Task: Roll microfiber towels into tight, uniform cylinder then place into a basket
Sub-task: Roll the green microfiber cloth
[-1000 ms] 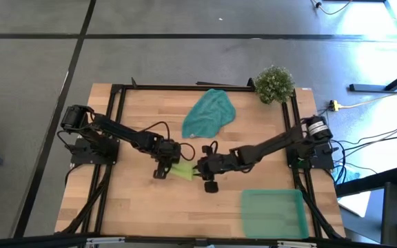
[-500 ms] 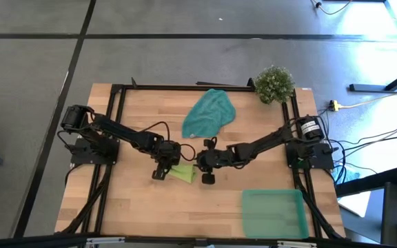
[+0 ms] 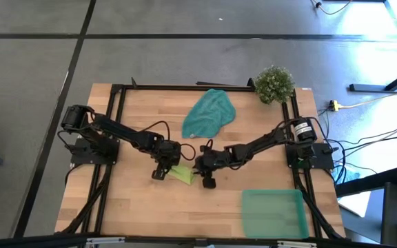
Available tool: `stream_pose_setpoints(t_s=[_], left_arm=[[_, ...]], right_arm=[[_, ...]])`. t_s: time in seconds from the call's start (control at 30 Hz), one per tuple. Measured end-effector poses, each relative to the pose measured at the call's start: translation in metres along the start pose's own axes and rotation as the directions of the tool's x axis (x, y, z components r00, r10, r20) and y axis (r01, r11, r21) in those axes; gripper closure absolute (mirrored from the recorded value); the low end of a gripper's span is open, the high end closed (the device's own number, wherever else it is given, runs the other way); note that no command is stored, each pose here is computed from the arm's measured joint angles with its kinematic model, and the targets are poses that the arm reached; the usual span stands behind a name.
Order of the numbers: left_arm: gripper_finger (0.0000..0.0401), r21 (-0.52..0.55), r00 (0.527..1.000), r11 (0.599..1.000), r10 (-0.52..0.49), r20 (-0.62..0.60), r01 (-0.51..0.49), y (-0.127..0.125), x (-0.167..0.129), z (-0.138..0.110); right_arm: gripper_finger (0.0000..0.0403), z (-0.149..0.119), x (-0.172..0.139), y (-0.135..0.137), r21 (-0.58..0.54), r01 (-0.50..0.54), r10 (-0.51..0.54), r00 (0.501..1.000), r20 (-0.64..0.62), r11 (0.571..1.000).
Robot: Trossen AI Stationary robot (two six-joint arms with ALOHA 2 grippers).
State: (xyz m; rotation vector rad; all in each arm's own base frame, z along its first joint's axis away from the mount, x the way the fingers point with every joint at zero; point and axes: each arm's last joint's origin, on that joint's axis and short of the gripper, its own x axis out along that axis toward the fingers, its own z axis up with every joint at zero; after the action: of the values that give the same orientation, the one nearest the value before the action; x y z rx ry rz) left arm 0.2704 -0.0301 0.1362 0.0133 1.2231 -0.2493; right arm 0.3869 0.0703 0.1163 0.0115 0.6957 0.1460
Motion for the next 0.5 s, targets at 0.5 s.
stream_pose_setpoints(t_s=[0.5], left_arm=[[0.0400,-0.010,1.000,1.000,0.004,0.009,-0.004,0.003,0.000,0.001]], right_arm=[[0.0288,-0.004,0.012,0.005,0.095,-0.078,0.074,0.996,0.045,0.992]])
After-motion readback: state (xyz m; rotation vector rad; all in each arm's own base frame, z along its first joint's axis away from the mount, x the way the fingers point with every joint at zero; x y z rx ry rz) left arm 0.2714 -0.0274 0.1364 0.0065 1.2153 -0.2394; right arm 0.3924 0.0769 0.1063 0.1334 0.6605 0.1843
